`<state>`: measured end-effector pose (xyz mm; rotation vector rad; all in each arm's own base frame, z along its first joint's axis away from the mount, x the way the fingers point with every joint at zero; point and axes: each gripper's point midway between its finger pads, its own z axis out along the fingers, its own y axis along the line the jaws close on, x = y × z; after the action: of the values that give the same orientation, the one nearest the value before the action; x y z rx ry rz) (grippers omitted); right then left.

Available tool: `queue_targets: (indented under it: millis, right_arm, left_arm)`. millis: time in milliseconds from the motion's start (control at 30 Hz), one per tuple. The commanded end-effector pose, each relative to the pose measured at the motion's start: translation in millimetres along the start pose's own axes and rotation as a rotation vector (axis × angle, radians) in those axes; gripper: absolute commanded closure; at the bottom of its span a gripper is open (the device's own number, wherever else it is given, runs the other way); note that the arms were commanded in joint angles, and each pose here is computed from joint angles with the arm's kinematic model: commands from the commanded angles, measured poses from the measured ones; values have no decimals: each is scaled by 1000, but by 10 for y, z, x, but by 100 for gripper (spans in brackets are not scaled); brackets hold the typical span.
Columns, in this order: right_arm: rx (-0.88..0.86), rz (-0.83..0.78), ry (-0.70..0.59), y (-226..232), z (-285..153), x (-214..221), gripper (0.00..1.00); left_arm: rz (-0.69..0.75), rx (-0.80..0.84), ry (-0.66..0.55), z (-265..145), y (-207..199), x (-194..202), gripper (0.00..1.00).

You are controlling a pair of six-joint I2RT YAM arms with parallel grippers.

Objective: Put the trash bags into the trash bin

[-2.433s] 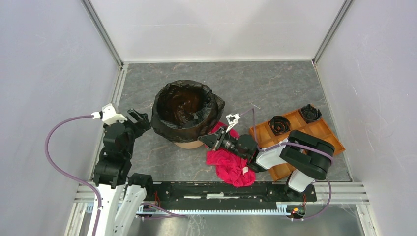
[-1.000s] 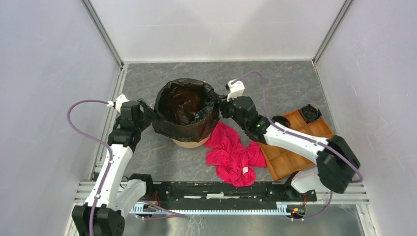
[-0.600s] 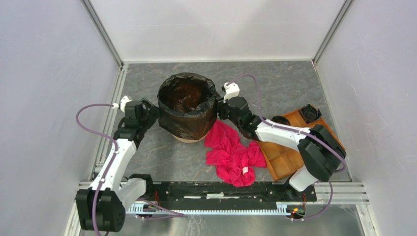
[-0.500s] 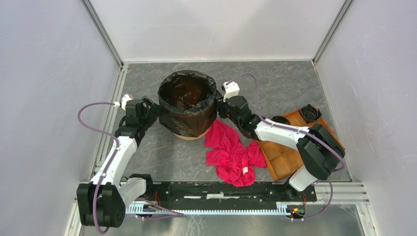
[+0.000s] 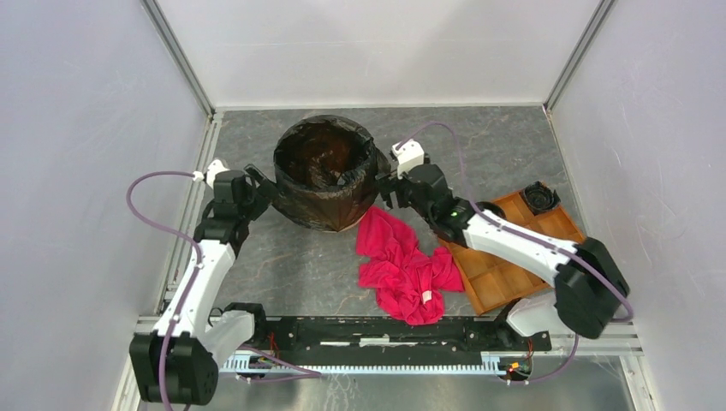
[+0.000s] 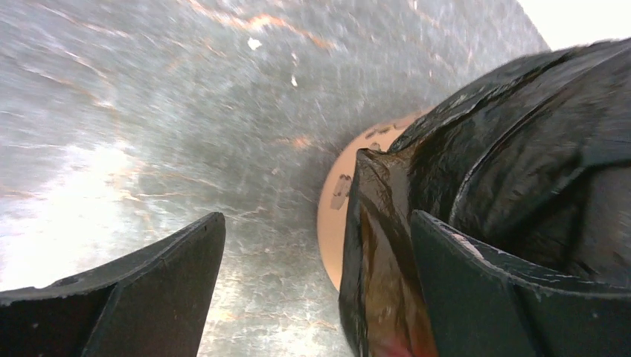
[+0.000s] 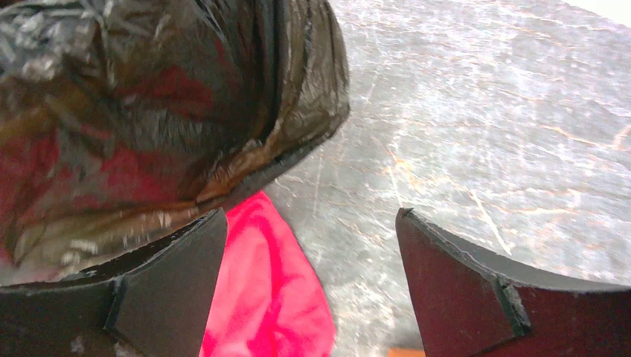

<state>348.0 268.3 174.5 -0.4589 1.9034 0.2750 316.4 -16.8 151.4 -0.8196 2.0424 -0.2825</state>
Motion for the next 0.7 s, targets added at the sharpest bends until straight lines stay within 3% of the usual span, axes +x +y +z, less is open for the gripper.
queue_targets:
  millis: [0,167,367,667]
  right_arm:
    - [26,-83,68,-176,-361,147,8]
    - [-124,-39,37,73,-651,47,6]
    - [-262,54,-54,352,-909,-68,4]
    - [-240,69,-128,227,-1216,-202,3]
  left_arm:
    - [33,-121,-190,-407,237,-442,0]
    - [-38,-119,-285,-604,299,-560,0]
    - [-97,-22,-111,-336,113,-187,0]
    - [-187,79,73,273,-190,119,0]
